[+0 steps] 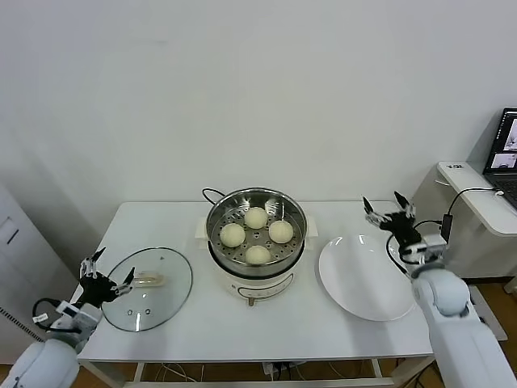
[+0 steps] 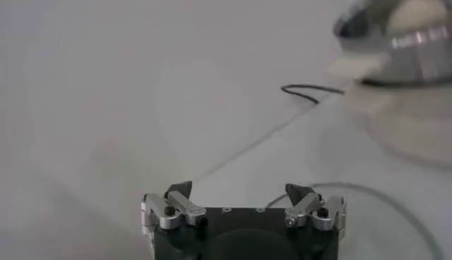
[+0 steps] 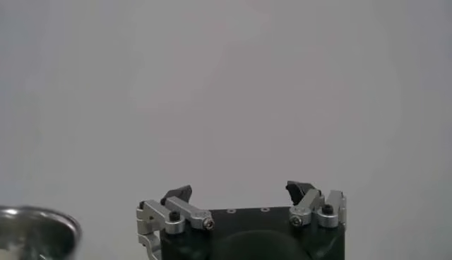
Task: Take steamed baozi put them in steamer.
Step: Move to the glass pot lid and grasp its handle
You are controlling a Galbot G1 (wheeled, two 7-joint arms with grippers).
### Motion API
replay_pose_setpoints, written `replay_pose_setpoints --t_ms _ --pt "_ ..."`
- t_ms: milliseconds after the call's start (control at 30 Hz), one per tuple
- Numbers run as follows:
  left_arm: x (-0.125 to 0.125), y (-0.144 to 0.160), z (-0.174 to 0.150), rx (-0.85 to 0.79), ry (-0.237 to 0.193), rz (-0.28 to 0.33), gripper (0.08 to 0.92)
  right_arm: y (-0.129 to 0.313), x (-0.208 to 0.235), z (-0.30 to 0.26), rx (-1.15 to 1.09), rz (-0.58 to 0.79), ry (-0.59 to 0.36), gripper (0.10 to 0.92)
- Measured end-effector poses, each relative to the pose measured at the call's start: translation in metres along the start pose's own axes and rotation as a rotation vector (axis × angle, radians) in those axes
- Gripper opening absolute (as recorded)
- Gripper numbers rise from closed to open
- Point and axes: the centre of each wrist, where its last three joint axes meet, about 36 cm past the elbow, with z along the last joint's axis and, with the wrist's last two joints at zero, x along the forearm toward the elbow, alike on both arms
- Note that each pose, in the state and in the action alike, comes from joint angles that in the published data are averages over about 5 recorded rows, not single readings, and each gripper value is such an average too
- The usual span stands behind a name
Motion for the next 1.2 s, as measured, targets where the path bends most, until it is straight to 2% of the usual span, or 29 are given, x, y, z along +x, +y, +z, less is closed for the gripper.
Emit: replay_pose_setpoints --t_ms 267,567,833,1200 --pt "-0.006 -0.025 0.032 -0.370 -0.093 -0.029 0.823 0.002 0.023 0.025 -0.002 0.042 0.043 0.823" --pt "-0.019 -0.047 0.060 -0.670 -0.137 -0.061 0.823 0.006 0.034 0.041 -0.005 0.035 0.065 0.823" --pt "-0.029 -0.064 0.075 -0.773 -0.148 -0.047 0.823 0.004 0.038 0.048 0.009 0.029 0.077 0.823" --pt "-0.045 -0.077 0.083 -0.805 -0.143 -0.043 0.823 0.004 0.042 0.060 0.023 0.017 0.102 0.823"
